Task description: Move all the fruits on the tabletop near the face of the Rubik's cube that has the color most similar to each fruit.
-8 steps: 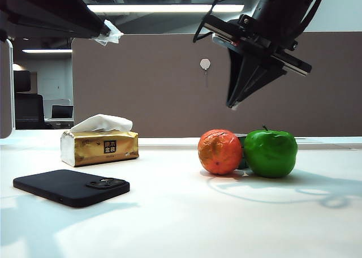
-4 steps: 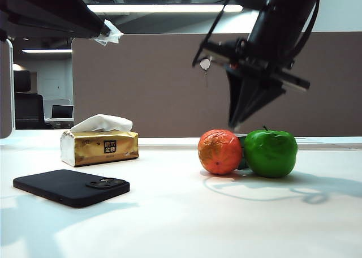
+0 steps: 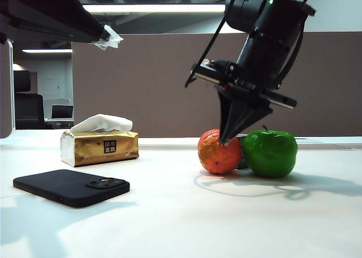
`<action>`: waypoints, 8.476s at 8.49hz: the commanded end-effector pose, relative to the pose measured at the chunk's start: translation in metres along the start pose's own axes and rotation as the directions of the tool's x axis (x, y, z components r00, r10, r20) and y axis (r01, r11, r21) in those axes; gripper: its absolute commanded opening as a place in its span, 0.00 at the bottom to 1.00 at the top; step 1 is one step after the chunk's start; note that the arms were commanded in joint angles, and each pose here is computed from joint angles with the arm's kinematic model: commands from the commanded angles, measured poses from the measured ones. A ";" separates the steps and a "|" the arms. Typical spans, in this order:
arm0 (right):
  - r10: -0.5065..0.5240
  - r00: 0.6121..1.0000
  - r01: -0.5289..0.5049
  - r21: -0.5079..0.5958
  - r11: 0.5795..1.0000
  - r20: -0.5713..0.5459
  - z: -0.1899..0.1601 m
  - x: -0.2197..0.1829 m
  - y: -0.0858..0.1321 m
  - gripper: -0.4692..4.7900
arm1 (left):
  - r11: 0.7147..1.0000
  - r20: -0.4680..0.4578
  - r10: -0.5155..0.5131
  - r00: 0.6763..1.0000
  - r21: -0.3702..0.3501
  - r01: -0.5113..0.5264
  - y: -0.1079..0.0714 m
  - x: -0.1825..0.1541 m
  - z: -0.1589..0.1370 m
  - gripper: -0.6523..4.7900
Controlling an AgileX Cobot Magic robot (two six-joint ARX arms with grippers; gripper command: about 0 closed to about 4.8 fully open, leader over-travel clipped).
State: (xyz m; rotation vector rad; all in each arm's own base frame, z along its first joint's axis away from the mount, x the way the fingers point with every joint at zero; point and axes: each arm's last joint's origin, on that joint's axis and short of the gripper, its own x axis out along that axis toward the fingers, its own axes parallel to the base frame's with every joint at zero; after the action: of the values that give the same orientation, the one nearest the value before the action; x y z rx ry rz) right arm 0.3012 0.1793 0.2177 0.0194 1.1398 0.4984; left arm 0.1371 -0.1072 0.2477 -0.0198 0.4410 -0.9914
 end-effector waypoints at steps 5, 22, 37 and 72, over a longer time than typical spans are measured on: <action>0.017 1.000 -0.016 -0.034 0.999 0.025 0.005 0.015 -0.002 0.09 | 1.000 0.014 0.004 1.000 0.007 -0.004 0.000 -0.001 0.002 0.11; -0.080 0.663 0.322 -0.187 0.928 0.745 -0.030 -0.224 0.018 0.09 | 0.927 0.454 0.340 0.824 -0.015 -0.374 0.012 -0.048 0.040 0.11; -0.279 0.228 0.326 0.197 0.925 0.933 -0.235 -0.094 -0.076 0.09 | 0.810 0.360 0.584 0.728 -0.203 -0.550 -0.010 -0.100 -0.055 0.11; -0.347 0.117 0.466 0.258 0.847 0.931 -0.237 -0.109 -0.096 0.09 | 0.621 0.423 0.754 0.502 -0.210 -0.755 0.043 -0.079 -0.104 0.11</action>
State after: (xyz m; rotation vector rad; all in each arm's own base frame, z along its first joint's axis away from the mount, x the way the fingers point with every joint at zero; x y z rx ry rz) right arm 0.0957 -0.0038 0.1833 -0.0783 -0.1896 -0.0498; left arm 0.0972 -0.0001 0.1691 -0.0594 -0.0307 -0.0624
